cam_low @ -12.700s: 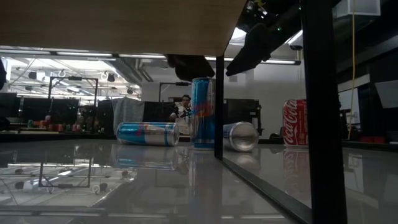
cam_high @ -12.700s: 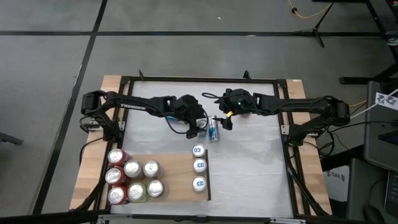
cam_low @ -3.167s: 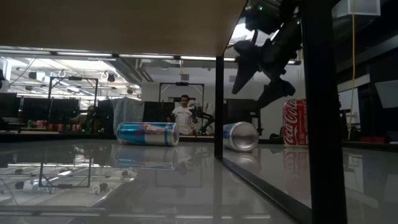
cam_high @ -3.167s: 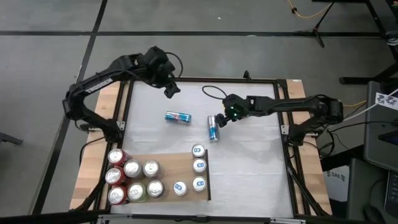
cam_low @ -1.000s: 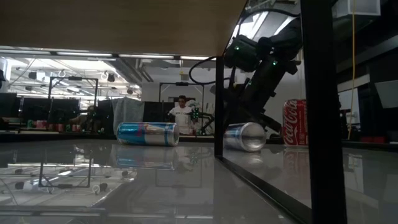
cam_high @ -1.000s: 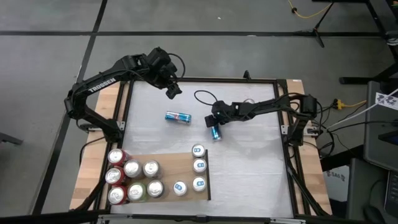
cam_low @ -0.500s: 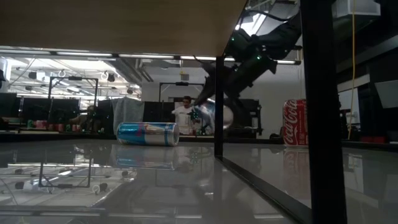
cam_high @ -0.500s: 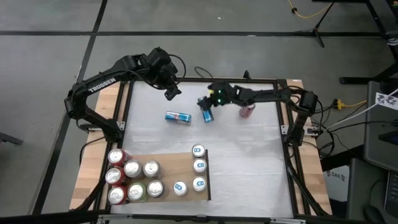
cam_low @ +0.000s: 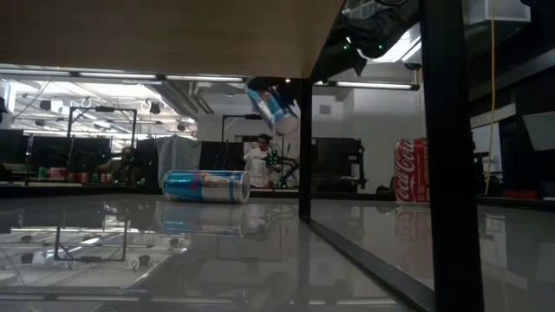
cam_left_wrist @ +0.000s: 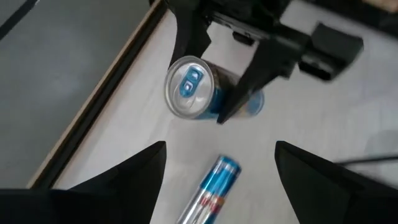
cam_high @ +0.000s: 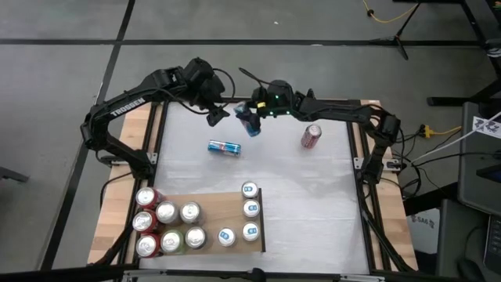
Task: Place canned beverage on shelf
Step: Put the blue soda can on the shelf aligned with the other blue soda cans
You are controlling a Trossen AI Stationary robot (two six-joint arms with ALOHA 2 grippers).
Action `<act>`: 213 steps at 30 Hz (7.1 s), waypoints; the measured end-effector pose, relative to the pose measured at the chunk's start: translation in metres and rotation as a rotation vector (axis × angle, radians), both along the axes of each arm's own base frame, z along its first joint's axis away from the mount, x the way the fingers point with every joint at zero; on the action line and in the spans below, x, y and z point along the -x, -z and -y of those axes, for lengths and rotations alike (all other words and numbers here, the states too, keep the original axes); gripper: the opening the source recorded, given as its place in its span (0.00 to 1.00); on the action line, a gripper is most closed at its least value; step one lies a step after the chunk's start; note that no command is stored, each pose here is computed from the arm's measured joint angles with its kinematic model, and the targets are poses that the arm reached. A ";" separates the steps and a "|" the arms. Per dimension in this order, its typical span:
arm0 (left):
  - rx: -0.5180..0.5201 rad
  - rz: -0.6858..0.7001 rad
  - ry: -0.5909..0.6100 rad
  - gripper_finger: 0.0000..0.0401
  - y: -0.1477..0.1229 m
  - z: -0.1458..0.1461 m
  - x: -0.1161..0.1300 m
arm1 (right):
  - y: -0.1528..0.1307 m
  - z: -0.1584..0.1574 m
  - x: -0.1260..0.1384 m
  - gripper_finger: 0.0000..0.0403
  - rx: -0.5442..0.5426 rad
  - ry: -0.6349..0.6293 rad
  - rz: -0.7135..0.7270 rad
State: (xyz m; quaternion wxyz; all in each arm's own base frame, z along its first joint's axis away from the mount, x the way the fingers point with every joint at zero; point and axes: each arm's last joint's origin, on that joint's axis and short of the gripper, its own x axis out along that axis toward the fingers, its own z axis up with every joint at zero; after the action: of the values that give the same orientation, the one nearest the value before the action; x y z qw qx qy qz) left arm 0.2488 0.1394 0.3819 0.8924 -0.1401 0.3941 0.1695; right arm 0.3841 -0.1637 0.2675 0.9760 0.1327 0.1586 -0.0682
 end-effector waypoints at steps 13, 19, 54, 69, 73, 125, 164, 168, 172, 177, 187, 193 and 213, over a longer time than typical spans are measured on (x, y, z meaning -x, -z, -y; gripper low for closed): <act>0.113 0.192 -0.296 0.73 -0.010 -0.021 0.001 | -0.012 0.002 -0.003 0.60 0.109 -0.029 0.023; 0.075 0.178 -0.342 0.73 -0.010 -0.024 0.002 | -0.012 -0.001 -0.004 0.61 0.149 -0.050 0.020; 0.376 0.188 -0.534 0.92 0.002 -0.011 -0.010 | -0.026 -0.015 -0.013 0.60 0.347 -0.104 0.143; 0.463 0.294 -0.630 0.92 -0.003 -0.014 -0.015 | -0.027 -0.015 -0.013 0.60 0.358 -0.085 0.150; 0.457 0.326 -0.619 0.92 -0.005 -0.014 -0.017 | -0.027 -0.014 -0.013 0.60 0.358 -0.085 0.150; 0.408 0.190 -0.617 0.53 0.018 -0.007 -0.037 | -0.024 -0.013 -0.012 0.62 0.352 -0.038 0.111; 0.383 0.210 -0.632 0.52 0.016 -0.008 -0.038 | -0.023 -0.013 -0.012 0.89 0.297 -0.025 0.110; 0.383 0.211 -0.632 0.52 0.016 -0.008 -0.037 | -0.021 -0.013 -0.012 0.94 0.291 -0.028 0.092; 0.376 0.216 -0.636 0.52 0.014 -0.007 -0.035 | -0.019 -0.013 -0.011 0.96 0.280 -0.031 0.067; 0.355 0.224 -0.654 0.52 0.008 -0.005 -0.028 | -0.023 -0.015 -0.005 0.96 0.270 -0.036 0.029; 0.313 0.211 -0.691 0.52 -0.002 0.003 -0.011 | -0.048 -0.023 0.016 0.96 0.313 -0.048 -0.005; 0.310 0.192 -0.669 0.52 -0.008 0.016 -0.003 | -0.058 -0.026 0.029 0.96 0.378 -0.029 -0.068; 0.455 0.140 -0.624 0.52 -0.019 0.135 0.008 | -0.058 -0.028 0.033 0.96 0.370 -0.023 -0.115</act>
State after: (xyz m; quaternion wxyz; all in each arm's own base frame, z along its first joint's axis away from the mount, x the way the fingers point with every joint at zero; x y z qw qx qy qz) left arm 0.2404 0.0046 0.4008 0.7689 -0.4588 0.2982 0.3307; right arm 0.3507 -0.1354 0.3252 0.9738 -0.0549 0.2003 -0.0924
